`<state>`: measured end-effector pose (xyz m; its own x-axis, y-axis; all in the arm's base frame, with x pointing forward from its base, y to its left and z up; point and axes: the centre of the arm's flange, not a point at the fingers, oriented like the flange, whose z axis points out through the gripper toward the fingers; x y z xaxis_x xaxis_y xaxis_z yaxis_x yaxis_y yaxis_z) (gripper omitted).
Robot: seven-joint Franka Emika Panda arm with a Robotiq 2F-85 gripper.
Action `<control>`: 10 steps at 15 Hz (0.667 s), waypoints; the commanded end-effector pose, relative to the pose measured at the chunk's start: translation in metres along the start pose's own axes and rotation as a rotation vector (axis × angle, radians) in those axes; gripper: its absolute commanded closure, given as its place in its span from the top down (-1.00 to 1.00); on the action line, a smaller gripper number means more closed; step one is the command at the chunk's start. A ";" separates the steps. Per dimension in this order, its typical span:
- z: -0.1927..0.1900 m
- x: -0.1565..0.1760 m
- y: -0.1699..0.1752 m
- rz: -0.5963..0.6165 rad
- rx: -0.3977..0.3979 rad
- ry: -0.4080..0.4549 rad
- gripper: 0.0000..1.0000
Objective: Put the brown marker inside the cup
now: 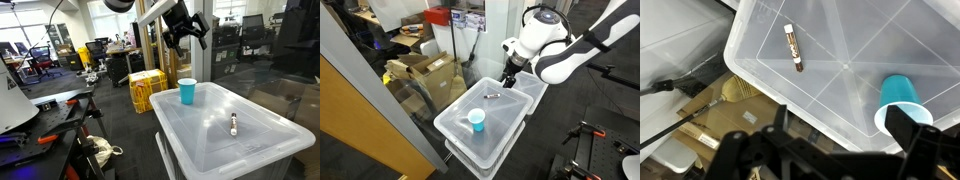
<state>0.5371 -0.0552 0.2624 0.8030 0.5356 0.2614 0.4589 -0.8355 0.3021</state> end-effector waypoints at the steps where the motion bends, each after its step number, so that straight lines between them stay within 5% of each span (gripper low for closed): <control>1: 0.030 0.018 0.027 -0.001 -0.005 0.000 1.00; 10: 0.091 0.042 0.047 -0.054 -0.020 -0.012 1.00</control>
<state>0.6035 -0.0734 0.2144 0.8011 0.5448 0.2479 0.4642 -0.8270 0.3172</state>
